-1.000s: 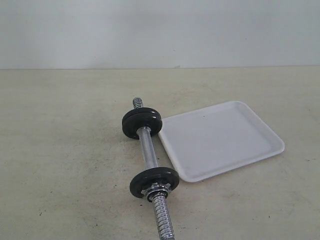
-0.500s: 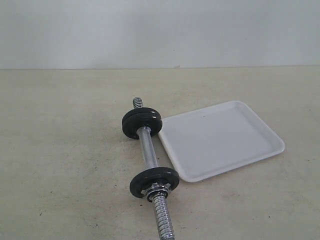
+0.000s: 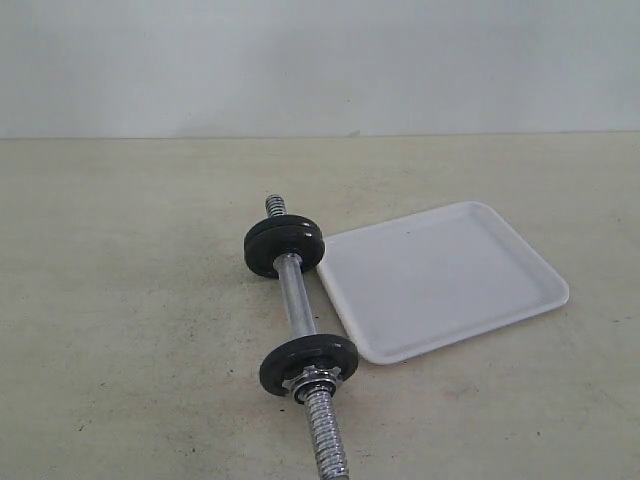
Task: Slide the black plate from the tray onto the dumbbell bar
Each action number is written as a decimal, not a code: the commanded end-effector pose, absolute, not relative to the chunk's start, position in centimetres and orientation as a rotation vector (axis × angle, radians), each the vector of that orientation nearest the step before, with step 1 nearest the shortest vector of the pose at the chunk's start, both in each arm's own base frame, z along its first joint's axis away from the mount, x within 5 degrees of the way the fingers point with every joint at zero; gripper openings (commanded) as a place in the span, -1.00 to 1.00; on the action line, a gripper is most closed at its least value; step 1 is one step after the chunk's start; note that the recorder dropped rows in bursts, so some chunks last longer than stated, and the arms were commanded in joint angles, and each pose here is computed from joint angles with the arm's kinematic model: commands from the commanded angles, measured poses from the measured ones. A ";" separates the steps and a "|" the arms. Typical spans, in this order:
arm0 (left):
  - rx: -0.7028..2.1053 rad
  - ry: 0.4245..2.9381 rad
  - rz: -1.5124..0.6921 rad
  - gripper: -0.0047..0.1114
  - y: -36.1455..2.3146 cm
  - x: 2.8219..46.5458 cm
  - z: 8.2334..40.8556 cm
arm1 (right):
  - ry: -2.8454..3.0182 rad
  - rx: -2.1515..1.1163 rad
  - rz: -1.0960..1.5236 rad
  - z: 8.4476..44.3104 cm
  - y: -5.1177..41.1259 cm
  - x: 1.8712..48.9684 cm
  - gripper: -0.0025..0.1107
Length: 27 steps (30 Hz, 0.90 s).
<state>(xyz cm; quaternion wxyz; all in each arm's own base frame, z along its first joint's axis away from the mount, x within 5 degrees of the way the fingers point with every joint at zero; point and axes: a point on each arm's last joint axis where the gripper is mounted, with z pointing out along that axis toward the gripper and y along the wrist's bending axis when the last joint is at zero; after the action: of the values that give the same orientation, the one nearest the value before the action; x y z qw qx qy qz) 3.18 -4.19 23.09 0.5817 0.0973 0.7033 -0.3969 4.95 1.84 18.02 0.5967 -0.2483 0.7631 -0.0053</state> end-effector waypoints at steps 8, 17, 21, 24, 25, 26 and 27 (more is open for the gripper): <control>0.229 1.640 -0.925 -0.84 -4.2 3.2 23.0 | 1.777 -0.399 0.086 18.3 1.7 5.1 -0.96; 0.229 1.640 -0.925 -0.84 -4.2 3.2 23.0 | 1.821 -0.131 0.207 18.3 1.1 5.2 -0.96; 0.225 1.637 -0.923 -0.84 -4.2 3.2 23.0 | 1.824 -0.131 0.206 18.3 1.1 5.2 -0.96; 0.225 1.637 -0.923 -0.84 -4.2 3.2 23.0 | 1.824 -0.131 0.206 18.3 1.1 5.2 -0.96; 0.225 1.637 -0.923 -0.84 -4.2 3.2 23.0 | 1.824 -0.111 0.191 18.3 1.0 5.3 -0.96; 0.225 1.637 -0.923 -0.84 -4.2 3.2 23.0 | 1.825 -0.067 0.156 18.3 0.7 5.3 -0.96; 0.225 1.637 -0.923 -0.84 -4.2 3.2 23.0 | 1.827 -0.007 0.129 18.2 0.5 5.3 -0.96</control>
<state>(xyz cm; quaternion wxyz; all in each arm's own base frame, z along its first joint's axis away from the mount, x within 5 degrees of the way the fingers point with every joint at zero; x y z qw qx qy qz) 3.19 -4.18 23.10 0.5829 0.0975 0.7028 -0.3960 5.27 0.92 18.35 0.6060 -0.0357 0.7905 0.0807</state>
